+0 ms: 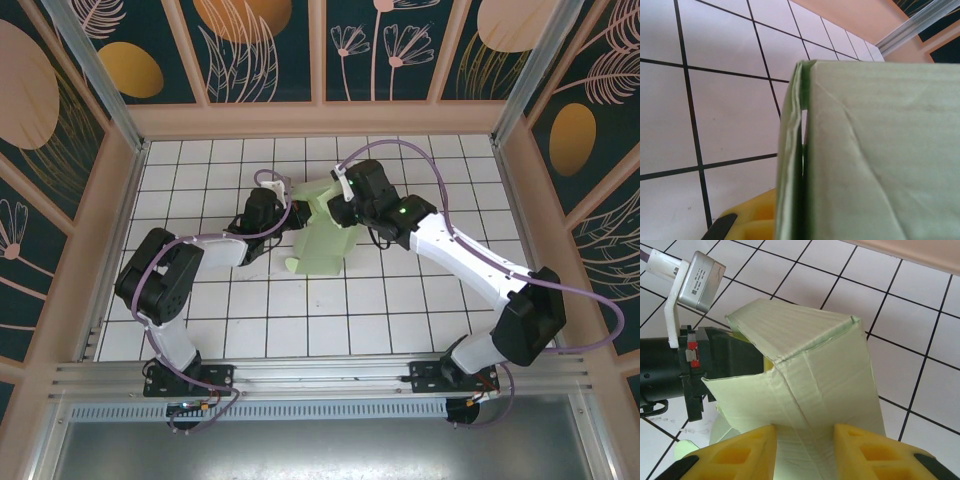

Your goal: Fold the paper box

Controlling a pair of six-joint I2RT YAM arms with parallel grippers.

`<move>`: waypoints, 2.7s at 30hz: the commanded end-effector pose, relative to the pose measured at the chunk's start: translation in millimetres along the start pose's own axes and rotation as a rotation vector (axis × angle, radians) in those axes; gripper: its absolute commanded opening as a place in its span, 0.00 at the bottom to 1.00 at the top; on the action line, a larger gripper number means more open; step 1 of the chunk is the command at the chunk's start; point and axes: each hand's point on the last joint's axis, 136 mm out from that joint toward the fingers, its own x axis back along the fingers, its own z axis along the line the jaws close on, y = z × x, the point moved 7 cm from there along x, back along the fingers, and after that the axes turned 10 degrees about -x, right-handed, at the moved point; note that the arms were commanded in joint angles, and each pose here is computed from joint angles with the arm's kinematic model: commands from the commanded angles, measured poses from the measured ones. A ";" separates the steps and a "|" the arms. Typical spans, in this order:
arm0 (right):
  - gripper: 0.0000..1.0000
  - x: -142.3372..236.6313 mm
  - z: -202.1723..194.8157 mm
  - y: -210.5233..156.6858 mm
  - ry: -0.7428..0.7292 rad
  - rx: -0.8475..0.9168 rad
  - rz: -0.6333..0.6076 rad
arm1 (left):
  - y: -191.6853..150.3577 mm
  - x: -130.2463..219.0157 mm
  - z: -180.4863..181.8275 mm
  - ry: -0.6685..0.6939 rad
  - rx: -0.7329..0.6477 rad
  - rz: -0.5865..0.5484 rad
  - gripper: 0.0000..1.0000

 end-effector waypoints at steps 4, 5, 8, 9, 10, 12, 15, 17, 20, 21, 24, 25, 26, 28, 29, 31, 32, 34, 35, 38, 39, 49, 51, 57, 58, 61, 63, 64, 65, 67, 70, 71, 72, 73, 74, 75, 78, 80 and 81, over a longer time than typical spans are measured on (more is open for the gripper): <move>0.43 3.8 -1.4 8.3 -0.044 0.023 -0.031 | 4.4 -4.3 -5.4 -0.033 0.011 0.000 0.00; 0.43 3.1 -1.3 8.0 -0.043 0.023 -0.028 | 4.7 -4.6 -5.5 -0.034 0.013 -0.001 0.00; 0.39 -0.2 -2.2 9.1 -0.066 0.022 -0.025 | 3.9 -5.0 -6.0 -0.038 0.014 0.003 0.00; 0.37 -1.8 -2.3 9.3 -0.077 0.024 -0.021 | 4.2 -4.7 -6.2 -0.038 0.013 0.002 0.00; 0.36 -3.7 -2.5 9.5 -0.087 0.027 -0.016 | 4.2 -4.3 -6.1 -0.038 0.013 0.002 0.00; 0.34 -8.0 -1.6 7.9 -0.103 0.039 -0.001 | 4.3 -4.3 -5.9 -0.038 0.012 0.002 0.00; 0.34 -13.6 -0.9 6.9 -0.148 0.056 0.009 | 4.0 -4.4 -6.5 -0.040 0.012 0.003 0.00; 0.32 -16.2 -0.3 7.1 -0.178 0.069 0.012 | 4.1 -3.8 -6.0 -0.039 0.011 0.004 0.00; 0.31 -20.8 0.0 5.8 -0.238 0.092 0.017 | 5.2 -3.7 -7.1 -0.041 0.010 0.002 0.00; 0.31 -22.1 0.2 5.5 -0.260 0.098 0.016 | 5.5 -3.8 -7.7 -0.042 0.011 0.002 0.00; 0.28 -26.0 2.0 4.3 -0.327 0.124 0.011 | 5.3 -4.1 -7.6 -0.042 0.012 0.005 0.00; 0.27 -27.5 2.6 3.7 -0.352 0.132 0.009 | 5.9 -4.3 -7.9 -0.043 0.013 0.003 0.00; 0.26 -28.5 2.9 3.7 -0.372 0.137 0.007 | 5.4 -4.5 -7.6 -0.044 0.013 0.005 0.00; 0.24 -30.2 4.4 2.9 -0.417 0.152 0.001 | 5.4 -4.4 -7.5 -0.044 0.017 0.006 0.00; 0.23 -31.0 5.1 2.5 -0.435 0.158 -0.003 | 5.6 -4.5 -8.0 -0.046 0.016 0.005 0.00; 0.21 -31.6 6.7 2.4 -0.471 0.169 -0.012 | 5.2 -4.8 -7.5 -0.045 0.018 0.008 0.00; 0.19 -32.4 7.4 1.2 -0.484 0.176 -0.012 | 5.3 -5.2 -7.5 -0.045 0.017 0.008 0.00; 0.16 -33.9 9.4 -0.9 -0.508 0.193 -0.012 | 5.1 -5.6 -7.8 -0.046 0.019 0.009 0.00; 0.14 -34.9 10.2 -2.3 -0.517 0.202 -0.007 | 5.0 -5.7 -7.5 -0.047 0.020 0.010 0.00; 0.10 -38.7 12.2 -6.7 -0.544 0.224 0.001 | 4.9 -5.9 -7.6 -0.049 0.025 0.011 0.00; 0.10 -40.3 12.4 -8.2 -0.551 0.230 0.005 | 4.0 -6.5 -7.3 -0.048 0.025 0.013 0.00; 0.19 -50.8 13.3 -16.7 -0.632 0.283 0.022 | 5.6 -6.1 -8.4 -0.051 0.028 0.010 0.00; 0.18 -51.4 12.5 -17.6 -0.656 0.301 0.022 | 5.8 -6.2 -8.5 -0.052 0.029 0.010 0.00; 0.06 -56.3 10.7 -21.0 -0.736 0.355 0.022 | 6.0 -5.8 -9.0 -0.054 0.030 0.010 0.00; 0.01 -56.2 11.2 -20.9 -0.747 0.362 0.018 | 5.9 -5.8 -8.9 -0.053 0.029 0.011 0.00; 0.00 -57.0 12.9 -20.6 -0.754 0.366 0.009 | 5.9 -5.9 -8.7 -0.051 0.028 0.012 0.00; 0.02 -57.5 13.5 -20.9 -0.751 0.362 0.008 | 5.5 -6.2 -8.5 -0.051 0.030 0.014 0.00; 0.09 -57.7 13.7 -21.1 -0.752 0.361 0.007 | 5.8 -6.2 -8.4 -0.051 0.030 0.013 0.00; 0.15 -58.0 13.6 -21.7 -0.751 0.360 0.008 | 5.7 -6.2 -8.6 -0.052 0.030 0.013 0.00; 0.25 -58.3 12.6 -22.7 -0.749 0.355 0.010 | 6.4 -6.3 -8.7 -0.052 0.029 0.013 0.00; 0.31 -58.2 12.3 -24.5 -0.741 0.346 0.012 | 6.8 -6.5 -9.4 -0.054 0.029 0.012 0.00; 0.31 -58.0 11.6 -25.1 -0.741 0.346 0.015 | 6.8 -6.4 -9.3 -0.054 0.030 0.012 0.00; 0.30 -58.3 11.1 -25.5 -0.742 0.345 0.015 | 6.9 -6.6 -8.8 -0.053 0.031 0.012 0.00; 0.28 -58.1 11.1 -26.1 -0.742 0.347 0.018 | 6.9 -6.8 -9.1 -0.054 0.031 0.013 0.00; 0.23 -57.6 10.8 -26.1 -0.744 0.347 0.017 | 6.1 -7.1 -8.9 -0.054 0.032 0.015 0.00; 0.19 -57.7 10.5 -26.5 -0.747 0.350 0.018 | 6.2 -7.2 -9.0 -0.054 0.031 0.015 0.00; 0.04 -57.8 9.4 -26.3 -0.766 0.359 0.015 | 6.5 -7.4 -8.8 -0.053 0.032 0.014 0.00; 0.00 -59.4 8.3 -28.8 -0.780 0.370 0.019 | 6.8 -7.4 -9.1 -0.053 0.035 0.014 0.00; 0.00 -60.7 7.4 -30.2 -0.785 0.373 0.022 | 6.3 -7.5 -8.8 -0.053 0.035 0.015 0.00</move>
